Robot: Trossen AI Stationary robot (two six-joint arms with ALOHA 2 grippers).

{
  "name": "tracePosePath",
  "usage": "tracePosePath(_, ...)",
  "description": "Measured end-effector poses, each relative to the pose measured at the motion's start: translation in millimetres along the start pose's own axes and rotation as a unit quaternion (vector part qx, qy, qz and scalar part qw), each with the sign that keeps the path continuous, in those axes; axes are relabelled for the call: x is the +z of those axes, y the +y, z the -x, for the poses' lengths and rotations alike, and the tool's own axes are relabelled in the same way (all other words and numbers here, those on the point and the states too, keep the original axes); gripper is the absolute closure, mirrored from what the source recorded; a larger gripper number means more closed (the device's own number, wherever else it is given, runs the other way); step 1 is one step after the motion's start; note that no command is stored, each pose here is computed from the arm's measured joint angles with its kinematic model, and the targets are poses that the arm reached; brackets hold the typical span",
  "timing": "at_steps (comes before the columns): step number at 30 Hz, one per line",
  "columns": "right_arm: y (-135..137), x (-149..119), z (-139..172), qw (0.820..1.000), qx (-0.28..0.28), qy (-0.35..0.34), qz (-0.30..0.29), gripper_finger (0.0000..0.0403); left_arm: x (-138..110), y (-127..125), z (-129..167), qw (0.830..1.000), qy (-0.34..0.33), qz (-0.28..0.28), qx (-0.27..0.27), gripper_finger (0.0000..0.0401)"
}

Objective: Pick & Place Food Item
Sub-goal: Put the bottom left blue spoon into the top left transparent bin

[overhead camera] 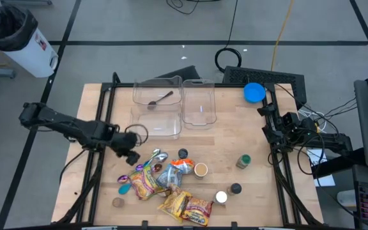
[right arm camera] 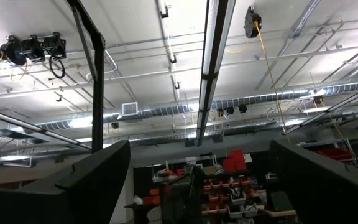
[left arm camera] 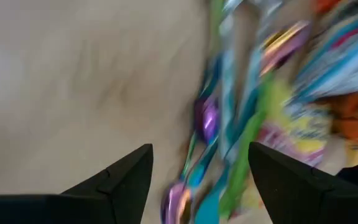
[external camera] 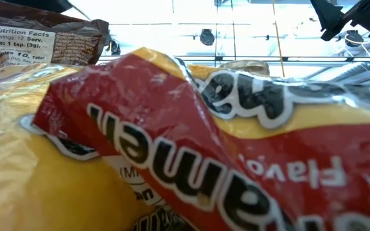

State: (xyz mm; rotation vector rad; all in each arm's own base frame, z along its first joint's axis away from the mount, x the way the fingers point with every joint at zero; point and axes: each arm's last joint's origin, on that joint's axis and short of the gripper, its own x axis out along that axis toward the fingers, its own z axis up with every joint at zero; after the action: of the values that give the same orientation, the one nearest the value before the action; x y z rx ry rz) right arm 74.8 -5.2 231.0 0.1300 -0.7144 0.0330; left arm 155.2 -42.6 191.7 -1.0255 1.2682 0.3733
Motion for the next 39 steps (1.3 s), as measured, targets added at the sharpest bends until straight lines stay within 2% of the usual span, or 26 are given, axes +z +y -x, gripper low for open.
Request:
tracePosePath(7, 0, 0, 0, 1.0, 0.0, 0.0, 0.0, 0.0023, -26, 21, -28, 0.99, 0.067, 0.115, 0.042, 0.0167)
tracePosePath(11, 0, 0, 0, 1.0, 0.0, 0.0, 0.0, 0.0023, -36, 28, -42, 0.982, 0.101, 0.154, 0.033, 0.0183)
tracePosePath(17, 0, 0, 0, 1.0, 0.0, 0.0, 0.0, 0.0023, -46, 26, -51, 0.979, 0.119, 0.167, 0.002, 0.0203)
tracePosePath(29, 0, 0, 0, 1.0, 0.0, 0.0, 0.0, 0.0023, -66, 27, -52, 0.97, 0.114, 0.212, 0.027, 0.0237)
tracePosePath(33, 0, 0, 0, 1.0, 0.0, 0.0, 0.0, 0.0023, -67, 27, -53, 0.971, 0.105, 0.212, 0.027, 0.0265)
tracePosePath(39, 0, 0, 0, 1.0, 0.0, 0.0, 0.0, 0.0023, -68, 27, -53, 0.971, 0.105, 0.214, 0.027, 0.0335)
